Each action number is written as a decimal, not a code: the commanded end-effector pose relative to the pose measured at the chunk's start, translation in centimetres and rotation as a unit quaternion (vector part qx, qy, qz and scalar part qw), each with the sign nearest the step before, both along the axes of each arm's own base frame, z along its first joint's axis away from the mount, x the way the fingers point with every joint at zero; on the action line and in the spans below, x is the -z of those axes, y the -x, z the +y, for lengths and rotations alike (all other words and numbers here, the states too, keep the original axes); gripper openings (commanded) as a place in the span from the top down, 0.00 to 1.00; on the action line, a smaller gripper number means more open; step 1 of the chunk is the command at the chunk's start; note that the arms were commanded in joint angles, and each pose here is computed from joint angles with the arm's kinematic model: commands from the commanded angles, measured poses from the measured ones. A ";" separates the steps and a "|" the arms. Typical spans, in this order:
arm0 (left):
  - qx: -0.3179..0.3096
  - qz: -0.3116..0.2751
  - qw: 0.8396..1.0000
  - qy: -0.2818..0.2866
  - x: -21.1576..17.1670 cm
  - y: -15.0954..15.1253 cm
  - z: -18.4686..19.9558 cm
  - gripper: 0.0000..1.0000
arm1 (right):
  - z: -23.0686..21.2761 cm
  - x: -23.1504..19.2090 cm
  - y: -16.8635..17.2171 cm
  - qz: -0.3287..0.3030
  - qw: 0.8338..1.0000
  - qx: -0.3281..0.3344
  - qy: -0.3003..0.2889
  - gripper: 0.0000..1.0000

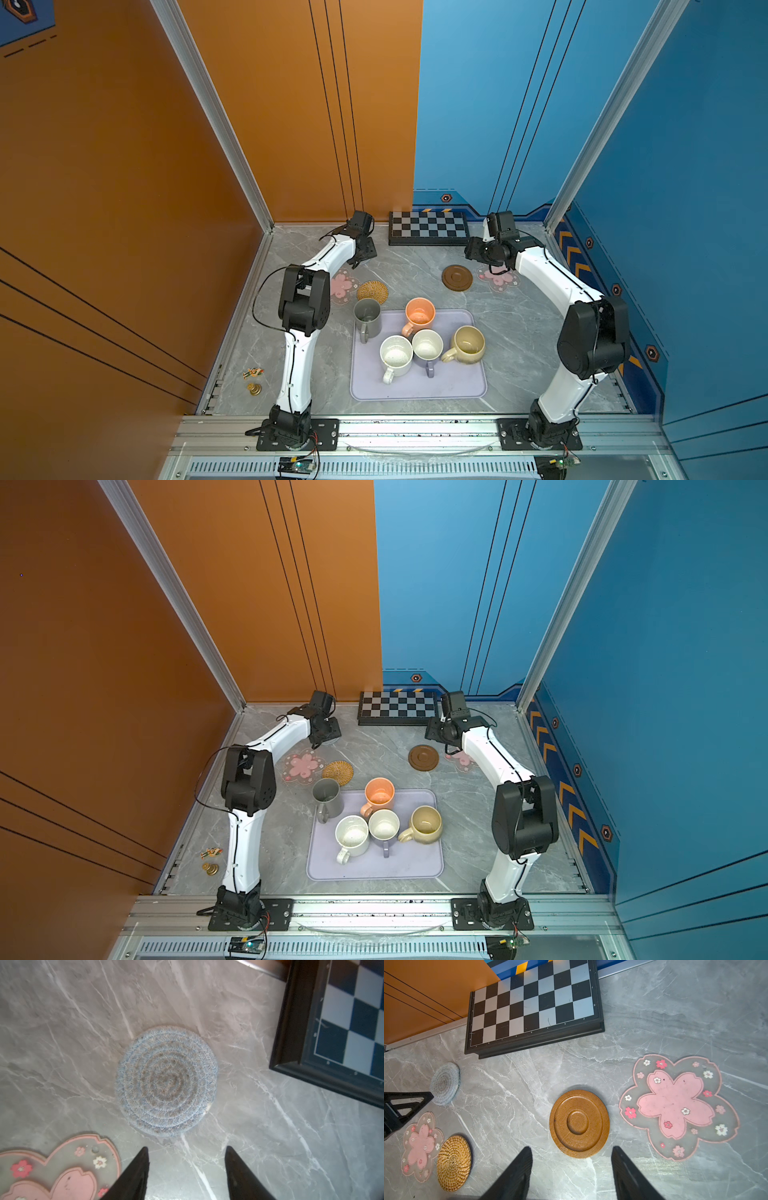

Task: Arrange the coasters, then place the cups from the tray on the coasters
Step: 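Move the left gripper over the blue woven coaster while the right gripper draws back, then lower the left gripper onto the blue woven coaster, then drag the blue woven coaster with the left gripper toward the brown coaster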

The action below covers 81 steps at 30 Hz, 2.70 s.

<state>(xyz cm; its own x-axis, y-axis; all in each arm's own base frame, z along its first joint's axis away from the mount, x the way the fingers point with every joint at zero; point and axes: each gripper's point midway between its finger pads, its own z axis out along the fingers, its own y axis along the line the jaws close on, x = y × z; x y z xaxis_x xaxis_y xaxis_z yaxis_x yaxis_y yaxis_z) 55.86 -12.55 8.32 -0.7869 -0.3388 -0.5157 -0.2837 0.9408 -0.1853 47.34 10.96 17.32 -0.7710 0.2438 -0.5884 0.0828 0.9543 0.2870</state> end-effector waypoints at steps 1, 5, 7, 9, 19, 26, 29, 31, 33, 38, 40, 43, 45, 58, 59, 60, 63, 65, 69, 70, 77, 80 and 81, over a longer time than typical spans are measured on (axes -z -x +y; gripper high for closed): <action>-0.041 -0.018 0.998 -0.041 -0.5 -1.0 1.9 0.53 | -0.9 0.2 -0.3 -0.001 1.000 0.011 0.021 0.37; -0.076 -0.026 0.994 -0.071 -0.3 -1.4 3.6 0.71 | -1.5 0.5 0.0 0.002 0.999 0.024 0.032 0.37; -0.083 -0.023 0.994 -0.061 0.2 -1.7 3.7 0.72 | -1.5 0.6 0.1 0.004 0.999 0.027 0.032 0.37; -0.081 -0.022 0.995 -0.057 0.6 -2.1 3.6 0.72 | -1.4 0.7 0.3 0.005 0.999 0.027 0.031 0.37; -0.078 -0.016 0.997 -0.020 2.8 -4.5 3.4 0.99 | -1.6 0.3 0.8 0.001 0.999 0.023 0.047 0.45; -0.073 0.007 0.997 0.010 4.6 -4.2 3.3 1.00 | -1.4 0.8 0.6 0.007 0.999 0.019 0.045 0.46; -0.065 0.016 0.998 0.015 5.3 -4.0 3.0 1.00 | -1.3 1.0 0.6 0.009 0.999 0.017 0.043 0.46; -0.062 0.022 0.998 0.019 5.8 -3.8 2.8 1.00 | -1.3 0.9 0.6 0.009 0.999 0.016 0.043 0.46; -0.062 0.027 0.997 0.022 6.2 -3.6 2.6 1.00 | -1.3 1.0 0.7 0.009 0.999 0.016 0.044 0.47; -0.057 0.040 0.997 0.026 6.9 -2.9 1.8 1.00 | -1.4 0.7 1.1 0.006 0.999 0.014 0.045 0.47; -0.062 0.052 0.996 0.029 7.3 -2.4 1.7 1.00 | -1.5 0.6 1.2 0.006 0.999 0.014 0.045 0.47; -0.057 0.073 0.995 0.033 7.3 -1.5 1.1 1.00 | -1.6 0.2 1.4 0.001 0.999 0.011 0.049 0.50; -0.042 0.085 0.995 0.033 7.2 -1.0 0.3 1.00 | -1.8 0.0 1.4 -0.002 0.999 0.012 0.051 0.50; 0.036 0.128 0.988 0.077 7.4 2.7 -6.3 1.00 | -0.8 0.1 2.4 -0.001 0.999 -0.004 0.032 0.46; 0.037 0.132 0.987 0.079 7.5 3.1 -6.5 1.00 | -0.8 0.1 2.5 0.000 1.000 -0.005 0.031 0.47; 0.038 0.136 0.987 0.081 7.5 3.4 -6.6 1.00 | -0.7 0.1 2.5 0.000 1.000 -0.006 0.030 0.46; 0.042 0.143 0.985 0.082 7.4 4.3 -6.9 1.00 | -0.6 -0.1 2.7 -0.002 1.000 -0.009 0.027 0.46; 0.049 0.144 0.985 0.080 7.2 4.7 -7.1 1.00 | -0.6 -0.4 2.7 -0.005 1.000 -0.010 0.025 0.46; 0.061 0.149 0.983 0.086 6.9 5.4 -7.7 1.00 | -0.1 -0.6 3.2 -0.005 1.000 -0.018 0.013 0.48; 0.067 0.151 0.982 0.086 7.0 5.6 -7.8 1.00 | -0.1 -0.7 3.3 -0.006 1.000 -0.019 0.013 0.48; 0.098 0.148 0.979 0.102 6.0 6.0 -9.7 1.00 | -0.3 -1.1 4.1 -0.010 1.000 -0.016 0.015 0.48; 0.109 0.147 0.978 0.103 5.7 6.2 -10.4 1.00 | -0.2 -1.3 4.3 -0.013 1.000 -0.017 0.013 0.48; 0.110 0.146 0.978 0.102 5.6 6.3 -10.5 1.00 | -0.2 -1.4 4.2 -0.014 1.000 -0.016 0.012 0.48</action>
